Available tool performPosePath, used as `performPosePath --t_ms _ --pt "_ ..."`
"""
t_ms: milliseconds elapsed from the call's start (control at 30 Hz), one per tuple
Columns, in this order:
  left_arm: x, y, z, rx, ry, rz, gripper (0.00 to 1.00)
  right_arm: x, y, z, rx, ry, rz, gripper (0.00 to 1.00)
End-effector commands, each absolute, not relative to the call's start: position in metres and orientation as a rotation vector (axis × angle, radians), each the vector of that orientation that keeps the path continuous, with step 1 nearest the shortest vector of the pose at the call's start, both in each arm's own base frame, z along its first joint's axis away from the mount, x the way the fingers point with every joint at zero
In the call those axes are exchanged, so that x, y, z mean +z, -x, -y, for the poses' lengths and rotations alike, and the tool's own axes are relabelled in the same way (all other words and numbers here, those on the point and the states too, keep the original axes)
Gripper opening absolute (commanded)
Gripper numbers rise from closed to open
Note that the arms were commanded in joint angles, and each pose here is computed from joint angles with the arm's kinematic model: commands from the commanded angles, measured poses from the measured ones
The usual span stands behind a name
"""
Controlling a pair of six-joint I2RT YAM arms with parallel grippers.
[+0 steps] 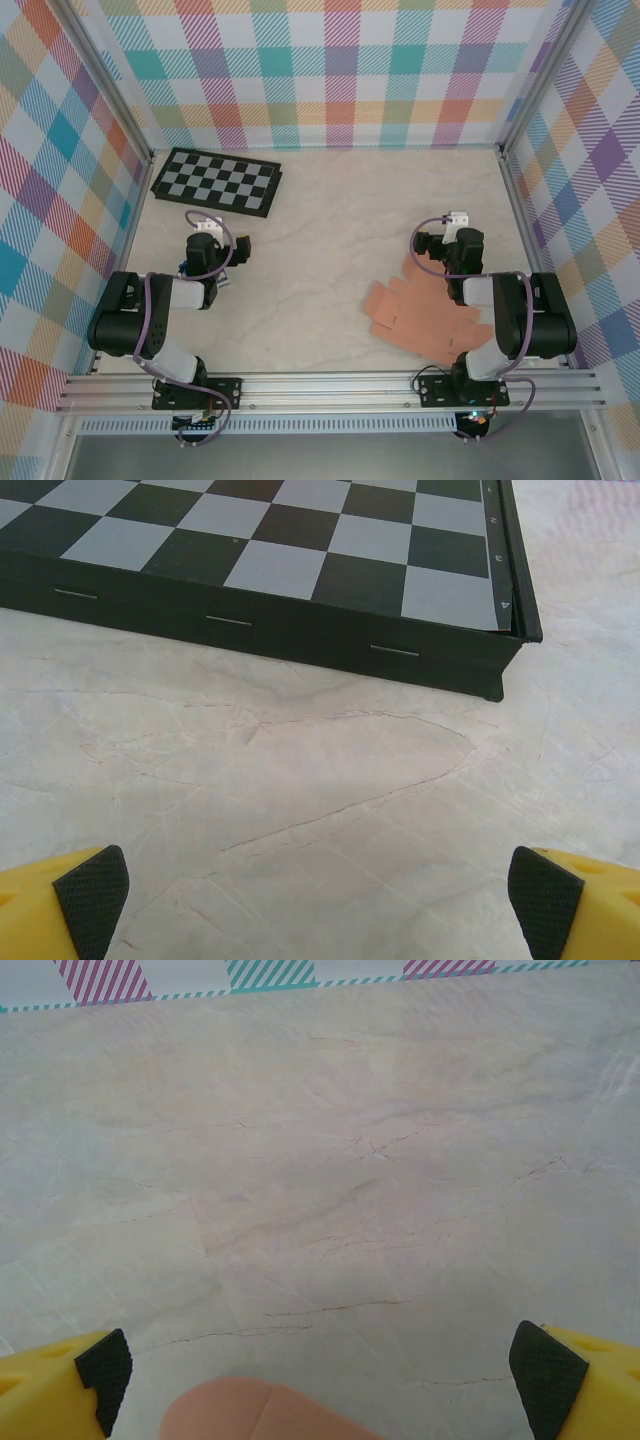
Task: Fold the paper box
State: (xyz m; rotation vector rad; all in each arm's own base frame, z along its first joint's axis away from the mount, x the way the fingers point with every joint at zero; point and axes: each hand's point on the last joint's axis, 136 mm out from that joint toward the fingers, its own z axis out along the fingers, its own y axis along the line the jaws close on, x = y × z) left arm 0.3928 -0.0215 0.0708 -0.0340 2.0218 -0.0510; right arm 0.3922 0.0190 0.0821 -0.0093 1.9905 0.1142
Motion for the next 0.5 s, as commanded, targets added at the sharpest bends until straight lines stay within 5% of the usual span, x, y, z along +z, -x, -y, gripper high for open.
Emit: performPosePath --t_ms 0,467 --pt "0.0776 -0.3987 0.0159 -0.048 0.059 -1.998 1.00 0.0908 -0.3980 -0.0202 0.127 0.024 -1.965 1.00" --pt "0.0782 -0.3991 0.0158 -0.048 0.059 -1.997 1.00 0.0911 -0.3981 -0.0200 0.126 0.024 -1.964 1.00"
